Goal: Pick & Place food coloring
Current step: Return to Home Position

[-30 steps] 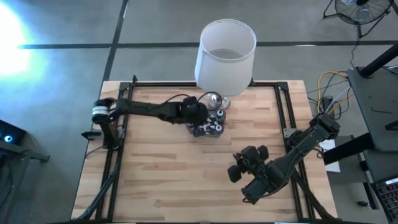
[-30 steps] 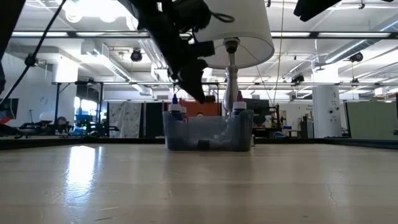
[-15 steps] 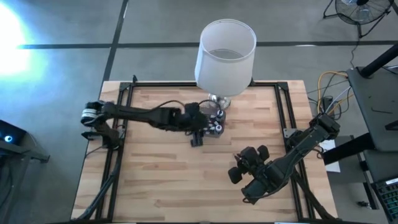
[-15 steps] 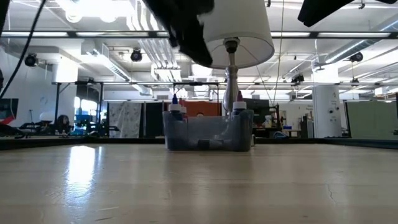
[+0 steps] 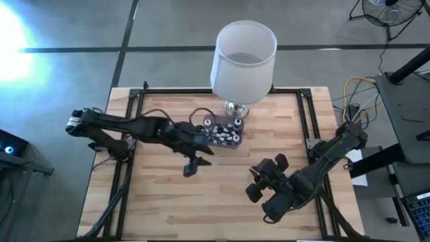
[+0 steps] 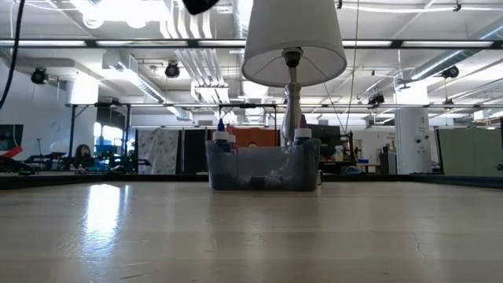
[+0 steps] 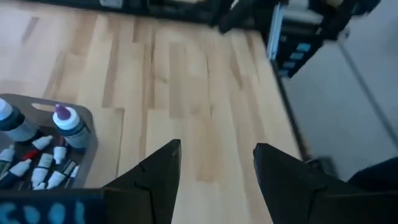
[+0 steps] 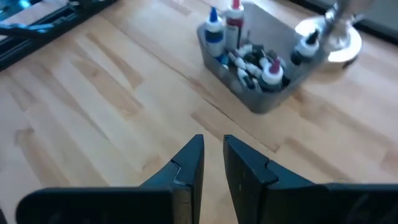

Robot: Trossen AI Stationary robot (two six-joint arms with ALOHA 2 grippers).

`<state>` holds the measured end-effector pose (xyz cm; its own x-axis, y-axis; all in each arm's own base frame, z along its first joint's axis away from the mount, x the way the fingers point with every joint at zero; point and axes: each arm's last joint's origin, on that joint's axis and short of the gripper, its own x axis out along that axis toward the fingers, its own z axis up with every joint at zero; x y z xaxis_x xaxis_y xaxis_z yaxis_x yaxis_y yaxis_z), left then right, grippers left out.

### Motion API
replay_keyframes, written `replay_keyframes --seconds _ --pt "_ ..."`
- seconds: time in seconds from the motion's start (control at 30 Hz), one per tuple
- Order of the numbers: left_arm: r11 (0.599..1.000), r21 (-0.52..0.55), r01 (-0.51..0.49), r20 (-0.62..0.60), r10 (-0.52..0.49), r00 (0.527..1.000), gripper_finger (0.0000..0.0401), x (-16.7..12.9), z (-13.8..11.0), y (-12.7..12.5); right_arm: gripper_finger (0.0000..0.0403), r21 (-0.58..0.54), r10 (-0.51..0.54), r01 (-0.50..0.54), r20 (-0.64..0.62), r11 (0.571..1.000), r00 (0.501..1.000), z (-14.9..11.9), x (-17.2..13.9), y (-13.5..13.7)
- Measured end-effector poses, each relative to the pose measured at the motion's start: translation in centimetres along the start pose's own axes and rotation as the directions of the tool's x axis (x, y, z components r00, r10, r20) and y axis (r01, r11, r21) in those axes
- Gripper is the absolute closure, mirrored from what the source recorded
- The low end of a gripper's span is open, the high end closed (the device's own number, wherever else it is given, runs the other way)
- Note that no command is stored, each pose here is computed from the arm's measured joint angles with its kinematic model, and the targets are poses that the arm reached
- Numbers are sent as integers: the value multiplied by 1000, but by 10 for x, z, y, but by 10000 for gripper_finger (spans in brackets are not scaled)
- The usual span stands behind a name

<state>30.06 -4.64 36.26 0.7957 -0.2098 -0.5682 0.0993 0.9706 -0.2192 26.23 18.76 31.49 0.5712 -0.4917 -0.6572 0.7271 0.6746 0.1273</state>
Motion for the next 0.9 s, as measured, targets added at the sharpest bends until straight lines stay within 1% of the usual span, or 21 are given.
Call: replay_keyframes --seconds 0.07,0.13,0.17,0.2,0.3,0.37,0.43,0.47,0.57,0.67,0.73,0.8,0.9 --pt "999 -46 -4 37 5 999 222 -12 3 0 346 -25 11 -11 3 1000 1000 7 -3 -1" --pt "989 -148 -17 70 28 997 222 -23 5 0 346 -38 19 -19 5 999 1000 11 -6 -4" --pt "983 -180 -29 87 45 995 222 -28 6 0 346 -29 24 -24 6 999 1000 14 -7 -5" --pt "982 -188 -33 99 53 994 222 -31 6 -1 346 -13 29 -29 7 1000 1000 16 -9 -7" --pt "984 -175 -6 129 29 991 222 -44 6 -8 346 27 45 -45 -1 999 999 21 -15 -12" --pt "985 -173 16 147 10 989 222 -52 7 -11 346 35 66 -64 -53 997 996 21 -19 -14" --pt "984 -178 32 158 -3 987 222 -57 6 -14 346 90 94 -84 -107 992 990 20 -21 -14" --pt "984 -174 37 161 -8 987 222 -59 6 -16 346 91 114 -104 -120 990 986 18 -23 -12" --pt "986 -152 69 168 -43 985 222 -64 4 -24 346 46 220 -216 -137 975 966 14 -30 -1" --pt "984 -126 128 206 -100 973 222 -66 7 -34 346 15 325 -327 -156 945 933 13 -33 9" --pt "981 -102 165 238 -137 962 222 -62 8 -41 346 -7 363 -368 -154 930 919 13 -31 10" --pt "976 -82 203 294 -171 940 222 -54 7 -45 346 -13 388 -394 -148 919 910 11 -28 10" --pt "964 -92 249 340 -204 918 222 -36 -6 -46 346 9 439 -443 -142 897 887 5 -20 4"
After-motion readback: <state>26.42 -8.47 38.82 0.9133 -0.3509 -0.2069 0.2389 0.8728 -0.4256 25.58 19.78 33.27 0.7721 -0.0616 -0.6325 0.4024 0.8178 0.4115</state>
